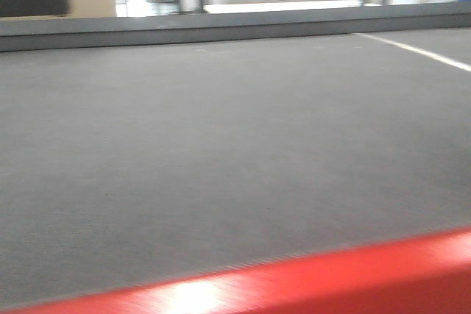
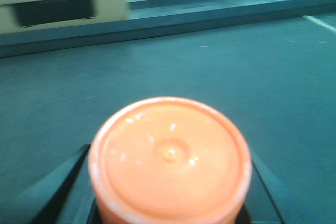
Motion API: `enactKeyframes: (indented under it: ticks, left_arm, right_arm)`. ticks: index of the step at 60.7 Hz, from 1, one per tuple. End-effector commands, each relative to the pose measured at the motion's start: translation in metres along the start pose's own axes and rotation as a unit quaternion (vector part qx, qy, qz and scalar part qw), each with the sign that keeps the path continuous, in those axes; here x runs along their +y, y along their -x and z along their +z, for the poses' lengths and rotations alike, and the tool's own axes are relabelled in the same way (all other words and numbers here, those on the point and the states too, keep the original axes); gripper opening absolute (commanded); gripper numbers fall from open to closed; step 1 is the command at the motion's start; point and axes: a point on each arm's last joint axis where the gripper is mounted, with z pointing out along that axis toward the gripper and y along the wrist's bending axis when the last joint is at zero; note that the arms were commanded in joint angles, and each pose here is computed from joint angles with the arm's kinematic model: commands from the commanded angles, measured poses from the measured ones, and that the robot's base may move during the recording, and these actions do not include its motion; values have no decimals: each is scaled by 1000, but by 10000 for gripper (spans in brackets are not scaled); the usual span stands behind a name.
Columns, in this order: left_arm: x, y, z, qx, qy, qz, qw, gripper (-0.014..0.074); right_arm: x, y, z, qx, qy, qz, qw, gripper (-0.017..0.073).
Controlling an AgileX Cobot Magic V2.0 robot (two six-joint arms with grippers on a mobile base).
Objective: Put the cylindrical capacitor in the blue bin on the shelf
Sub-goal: 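Drive the base past the red-framed table holding both objects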
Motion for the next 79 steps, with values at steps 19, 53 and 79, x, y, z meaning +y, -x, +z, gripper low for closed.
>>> enactKeyframes:
  ticks: [19,53,79]
  left_arm:
    - [-1,3,-2,-19,-5,0,1000,-111]
    - [-1,3,-2,-19,-5,0,1000,-111]
    - [-1,3,-2,-19,-5,0,1000,-111]
  right_arm:
    - [0,5,-3,-18,-1,-3,1000,-162]
    - [0,5,-3,-18,-1,-3,1000,-162]
    - [0,5,-3,-18,-1,-3,1000,-162]
